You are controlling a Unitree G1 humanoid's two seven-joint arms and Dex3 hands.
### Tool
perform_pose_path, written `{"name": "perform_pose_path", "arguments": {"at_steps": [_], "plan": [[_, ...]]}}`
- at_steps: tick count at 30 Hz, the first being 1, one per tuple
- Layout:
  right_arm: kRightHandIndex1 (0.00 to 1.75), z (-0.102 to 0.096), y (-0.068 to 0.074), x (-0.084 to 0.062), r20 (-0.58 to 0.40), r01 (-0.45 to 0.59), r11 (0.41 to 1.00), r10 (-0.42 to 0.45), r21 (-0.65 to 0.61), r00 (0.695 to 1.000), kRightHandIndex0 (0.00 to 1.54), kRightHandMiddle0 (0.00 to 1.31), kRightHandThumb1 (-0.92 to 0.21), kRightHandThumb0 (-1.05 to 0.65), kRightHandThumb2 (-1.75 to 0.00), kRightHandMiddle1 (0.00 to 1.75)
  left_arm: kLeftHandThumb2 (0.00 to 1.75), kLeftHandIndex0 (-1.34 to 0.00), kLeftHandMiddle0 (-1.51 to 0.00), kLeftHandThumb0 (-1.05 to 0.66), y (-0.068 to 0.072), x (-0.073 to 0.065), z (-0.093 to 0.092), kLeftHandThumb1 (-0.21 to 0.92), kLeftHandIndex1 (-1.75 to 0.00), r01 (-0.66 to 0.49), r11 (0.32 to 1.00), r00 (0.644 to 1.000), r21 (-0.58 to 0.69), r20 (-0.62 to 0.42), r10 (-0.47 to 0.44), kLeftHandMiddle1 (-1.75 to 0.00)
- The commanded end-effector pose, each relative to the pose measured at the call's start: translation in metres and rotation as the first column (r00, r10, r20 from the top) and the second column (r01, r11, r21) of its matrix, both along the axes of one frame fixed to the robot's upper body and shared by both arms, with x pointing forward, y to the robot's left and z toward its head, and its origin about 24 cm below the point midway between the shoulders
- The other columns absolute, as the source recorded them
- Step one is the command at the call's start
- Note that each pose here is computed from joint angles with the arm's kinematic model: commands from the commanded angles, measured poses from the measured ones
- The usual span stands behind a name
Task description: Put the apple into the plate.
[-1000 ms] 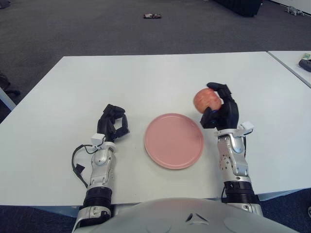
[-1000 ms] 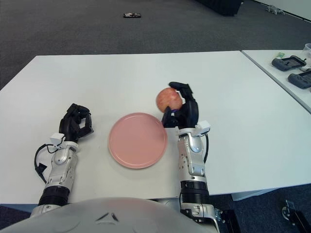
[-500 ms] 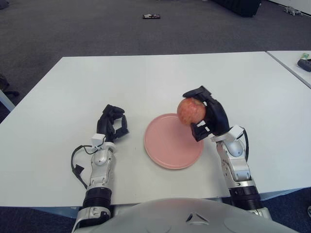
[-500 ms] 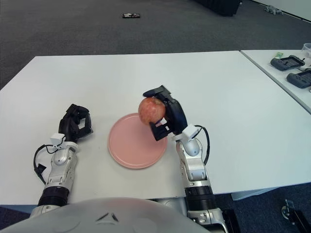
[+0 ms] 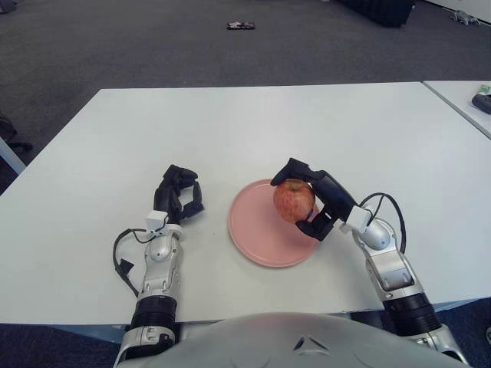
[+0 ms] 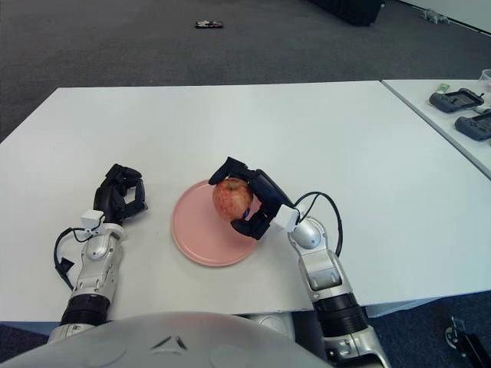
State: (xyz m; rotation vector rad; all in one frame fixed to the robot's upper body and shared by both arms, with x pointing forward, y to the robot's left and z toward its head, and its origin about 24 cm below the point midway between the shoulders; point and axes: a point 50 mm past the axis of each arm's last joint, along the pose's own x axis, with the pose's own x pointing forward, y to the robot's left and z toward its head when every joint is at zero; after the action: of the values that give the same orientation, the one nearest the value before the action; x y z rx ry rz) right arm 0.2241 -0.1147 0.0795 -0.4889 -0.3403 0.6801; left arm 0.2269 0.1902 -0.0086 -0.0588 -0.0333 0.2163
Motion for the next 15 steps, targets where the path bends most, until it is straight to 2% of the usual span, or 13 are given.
{"name": "perform_pose_path", "arguments": {"at_steps": [1,8,12,15], "plan": [[1.58,0.0099,0.0033,0.0019,0.054,-0.013,0.997,0.017,-0.071,0.998,0.99,0.71,0.12,0.00,-1.75,1.75,1.25,-0.56,-1.03,-0.46,-0.0014,-0.0021,-0.0043,0.38,-1.75,-0.001,1.000,1.000,-0.002,-0.028,0.001,-1.75],[1.59,0.0083,0.0062,0.0001,0.088,0.026,0.980,-0.009,-0.199,0.996,0.98,0.70,0.11,0.00,-1.75,1.75,1.25,-0.56,-1.02,-0.46,-0.0011,-0.0022,-0.0047,0.38,-1.75,0.000,1.000,1.000,-0.010,-0.030,0.000,-1.75],[1.69,0.0055,0.0072,-0.0008,0.081,0.044,0.967,-0.024,-0.251,0.996,0.91,0.70,0.08,0.00,-1.75,1.75,1.25,-0.56,-1.02,-0.46,-0.0011,-0.0022,-0.0045,0.38,-1.75,0.002,1.000,1.000,-0.020,-0.026,-0.003,-1.75],[1.73,0.0033,0.0067,-0.0005,0.073,0.052,0.957,-0.033,-0.287,0.997,0.86,0.70,0.01,-0.01,-1.64,1.61,1.25,-0.56,-1.02,-0.46,-0.0010,-0.0021,-0.0044,0.38,-1.75,0.002,1.000,1.000,-0.025,-0.025,-0.003,-1.75]]}}
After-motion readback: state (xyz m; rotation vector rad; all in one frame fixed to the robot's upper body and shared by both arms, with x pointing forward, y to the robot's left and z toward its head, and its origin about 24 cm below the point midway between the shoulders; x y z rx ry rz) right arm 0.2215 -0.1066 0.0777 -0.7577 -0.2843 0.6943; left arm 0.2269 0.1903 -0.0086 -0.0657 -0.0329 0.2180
